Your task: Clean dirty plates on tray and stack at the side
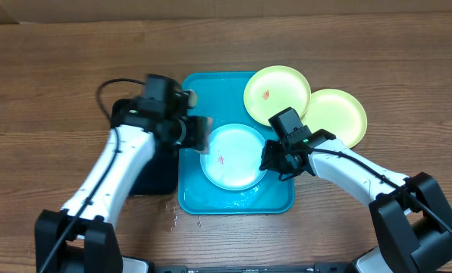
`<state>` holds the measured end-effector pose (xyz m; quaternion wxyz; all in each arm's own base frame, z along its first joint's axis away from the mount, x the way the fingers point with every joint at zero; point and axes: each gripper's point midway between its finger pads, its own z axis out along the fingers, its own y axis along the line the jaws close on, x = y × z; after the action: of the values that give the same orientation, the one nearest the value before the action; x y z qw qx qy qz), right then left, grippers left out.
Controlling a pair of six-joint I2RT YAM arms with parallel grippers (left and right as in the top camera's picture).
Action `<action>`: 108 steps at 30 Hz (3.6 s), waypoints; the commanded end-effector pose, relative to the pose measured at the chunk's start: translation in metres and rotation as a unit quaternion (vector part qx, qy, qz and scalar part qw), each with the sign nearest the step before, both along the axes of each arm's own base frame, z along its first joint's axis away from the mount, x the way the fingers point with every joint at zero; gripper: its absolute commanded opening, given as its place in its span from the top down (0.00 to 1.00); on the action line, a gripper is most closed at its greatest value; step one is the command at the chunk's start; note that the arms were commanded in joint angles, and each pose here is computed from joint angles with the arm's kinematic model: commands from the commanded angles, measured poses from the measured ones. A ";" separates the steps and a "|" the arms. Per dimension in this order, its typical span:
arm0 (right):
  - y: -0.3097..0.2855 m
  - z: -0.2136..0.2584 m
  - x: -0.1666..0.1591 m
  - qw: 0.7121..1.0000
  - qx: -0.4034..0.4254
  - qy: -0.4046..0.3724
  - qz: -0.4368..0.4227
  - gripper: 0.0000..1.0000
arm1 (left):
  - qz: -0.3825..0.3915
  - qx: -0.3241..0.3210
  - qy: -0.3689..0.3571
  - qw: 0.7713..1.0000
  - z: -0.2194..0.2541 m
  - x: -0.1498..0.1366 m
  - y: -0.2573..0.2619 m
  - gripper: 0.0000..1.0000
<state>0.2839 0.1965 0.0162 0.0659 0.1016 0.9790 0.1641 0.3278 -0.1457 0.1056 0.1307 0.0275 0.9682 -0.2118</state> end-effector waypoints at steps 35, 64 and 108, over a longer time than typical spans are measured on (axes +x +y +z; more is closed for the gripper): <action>0.000 0.000 0.009 1.000 -0.006 -0.014 -0.002 0.96 | -0.006 0.130 0.093 0.987 -0.107 -0.015 -0.027 0.96; -0.001 -0.009 0.005 1.000 -0.002 -0.017 -0.001 0.96 | -0.043 0.048 0.013 0.998 -0.024 0.019 -0.068 0.96; -0.001 -0.009 0.005 1.000 -0.002 -0.017 -0.001 0.96 | 0.060 -0.027 -0.024 0.998 -0.061 0.035 -0.085 0.96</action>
<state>0.2916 0.1972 0.0127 0.0867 0.1010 0.9767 0.1681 0.3649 -0.2125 0.0308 0.1707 -0.0510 0.9670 -0.1821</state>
